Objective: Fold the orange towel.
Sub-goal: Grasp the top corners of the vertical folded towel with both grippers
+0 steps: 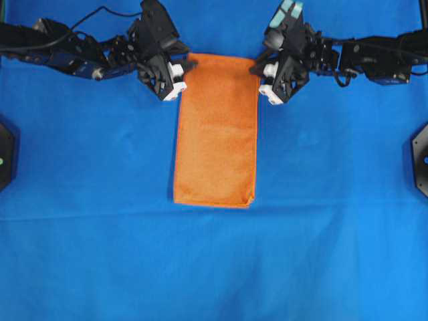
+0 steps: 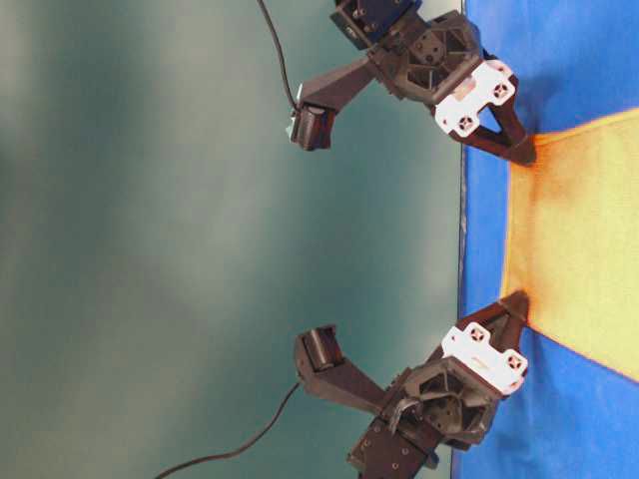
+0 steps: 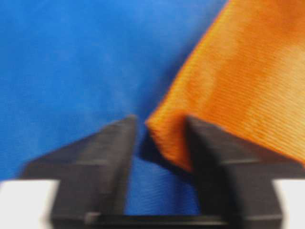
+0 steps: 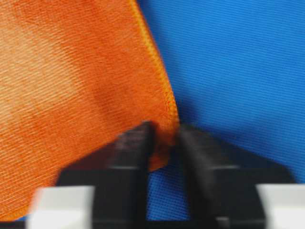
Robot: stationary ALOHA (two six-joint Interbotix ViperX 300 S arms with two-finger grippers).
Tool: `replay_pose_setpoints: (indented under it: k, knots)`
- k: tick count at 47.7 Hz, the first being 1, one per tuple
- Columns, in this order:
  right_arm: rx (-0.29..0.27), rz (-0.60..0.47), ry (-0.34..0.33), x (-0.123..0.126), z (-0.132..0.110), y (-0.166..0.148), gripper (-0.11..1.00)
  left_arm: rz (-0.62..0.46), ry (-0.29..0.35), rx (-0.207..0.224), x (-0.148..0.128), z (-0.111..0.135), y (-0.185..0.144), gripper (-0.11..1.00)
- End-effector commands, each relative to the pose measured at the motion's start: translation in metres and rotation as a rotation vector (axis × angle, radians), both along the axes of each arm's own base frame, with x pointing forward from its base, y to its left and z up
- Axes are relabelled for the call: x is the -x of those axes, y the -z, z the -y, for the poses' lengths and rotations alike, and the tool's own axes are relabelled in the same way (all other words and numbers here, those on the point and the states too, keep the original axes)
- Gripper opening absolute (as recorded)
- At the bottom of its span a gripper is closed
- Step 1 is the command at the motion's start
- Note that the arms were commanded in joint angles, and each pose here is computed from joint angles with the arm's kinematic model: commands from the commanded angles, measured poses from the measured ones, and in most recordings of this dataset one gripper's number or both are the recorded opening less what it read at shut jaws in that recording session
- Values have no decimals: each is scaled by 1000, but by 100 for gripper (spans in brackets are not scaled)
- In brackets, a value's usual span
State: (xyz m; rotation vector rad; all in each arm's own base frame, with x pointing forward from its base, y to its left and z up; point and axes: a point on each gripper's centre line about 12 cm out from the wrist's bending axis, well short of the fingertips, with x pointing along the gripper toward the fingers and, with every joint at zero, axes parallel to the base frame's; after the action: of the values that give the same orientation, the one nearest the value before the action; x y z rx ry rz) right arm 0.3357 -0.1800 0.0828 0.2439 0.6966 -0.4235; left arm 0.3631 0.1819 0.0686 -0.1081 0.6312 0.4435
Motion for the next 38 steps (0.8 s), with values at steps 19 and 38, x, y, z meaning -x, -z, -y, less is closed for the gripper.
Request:
replay_pose_setpoints:
  k: [19, 38]
  knots:
    - [33, 27, -29, -7, 0, -12, 2, 8, 20, -4, 0, 9, -5, 1]
    - [66, 62, 19, -3, 20, -33, 2, 58, -16, -64, 6, -13, -34, 1]
